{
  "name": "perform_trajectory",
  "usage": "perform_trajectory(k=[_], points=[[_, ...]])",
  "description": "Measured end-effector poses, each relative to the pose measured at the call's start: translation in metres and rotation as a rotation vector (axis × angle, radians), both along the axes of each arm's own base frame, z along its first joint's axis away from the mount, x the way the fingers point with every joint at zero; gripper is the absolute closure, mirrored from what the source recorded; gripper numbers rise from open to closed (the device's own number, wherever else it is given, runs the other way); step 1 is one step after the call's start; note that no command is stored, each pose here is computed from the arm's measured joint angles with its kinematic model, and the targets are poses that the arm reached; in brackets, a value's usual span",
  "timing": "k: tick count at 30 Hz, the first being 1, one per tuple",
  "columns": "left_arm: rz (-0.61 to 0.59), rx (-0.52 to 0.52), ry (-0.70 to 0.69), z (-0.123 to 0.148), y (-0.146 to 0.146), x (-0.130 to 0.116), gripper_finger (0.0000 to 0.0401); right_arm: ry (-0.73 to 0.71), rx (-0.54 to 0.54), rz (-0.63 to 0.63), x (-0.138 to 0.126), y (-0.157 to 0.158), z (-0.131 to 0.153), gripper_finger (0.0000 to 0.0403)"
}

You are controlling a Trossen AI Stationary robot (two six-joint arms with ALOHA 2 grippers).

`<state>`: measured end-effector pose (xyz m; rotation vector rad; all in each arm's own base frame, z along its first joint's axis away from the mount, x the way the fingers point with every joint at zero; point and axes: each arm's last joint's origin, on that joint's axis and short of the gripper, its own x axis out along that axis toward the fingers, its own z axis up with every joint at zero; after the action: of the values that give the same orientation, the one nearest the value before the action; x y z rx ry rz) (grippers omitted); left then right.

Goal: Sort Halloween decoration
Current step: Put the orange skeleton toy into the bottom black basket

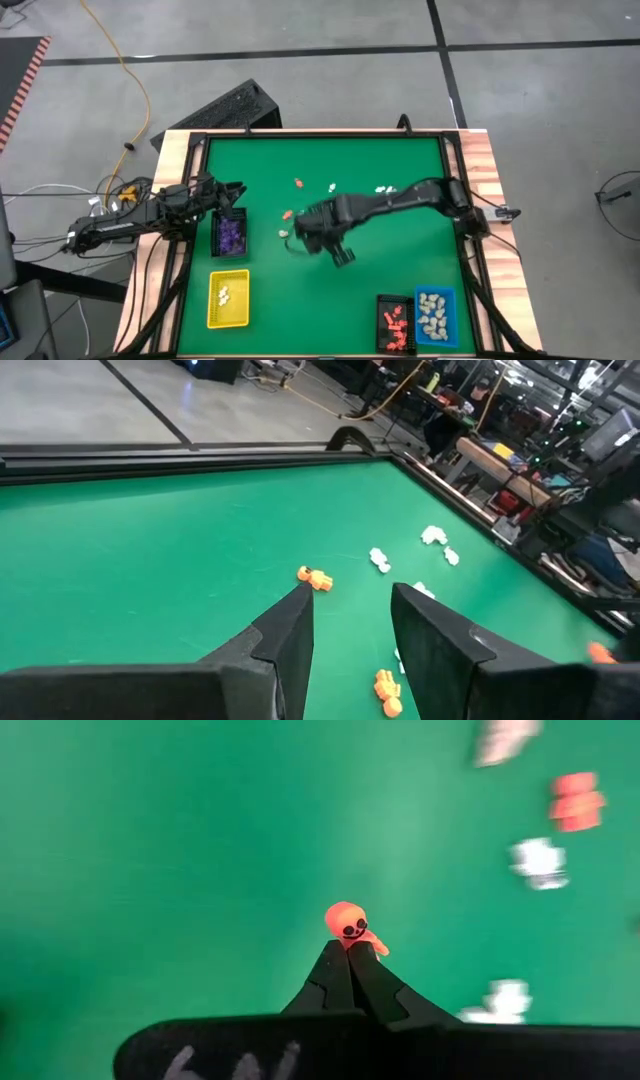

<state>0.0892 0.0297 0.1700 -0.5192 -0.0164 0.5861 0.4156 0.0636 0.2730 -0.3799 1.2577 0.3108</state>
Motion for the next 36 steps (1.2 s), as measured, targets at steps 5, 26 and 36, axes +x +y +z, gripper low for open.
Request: perform_trajectory(k=[5, 26, 36], points=[[-0.001, 0.0, 0.0, 0.0, 0.0, 0.0, 0.0275, 0.047, 0.05, -0.071, -0.017, 0.057, -0.001, 0.0403], [0.036, -0.013, -0.012, 0.0, 0.001, 0.0, 0.0275, 0.231, 0.131, -0.707, -0.132, 0.215, -0.002, 0.0403], [0.066, -0.019, -0.018, 0.0, 0.001, -0.001, 0.0275, 0.21, 0.151, -0.888, -0.155, 0.236, -0.002, 0.0401]])
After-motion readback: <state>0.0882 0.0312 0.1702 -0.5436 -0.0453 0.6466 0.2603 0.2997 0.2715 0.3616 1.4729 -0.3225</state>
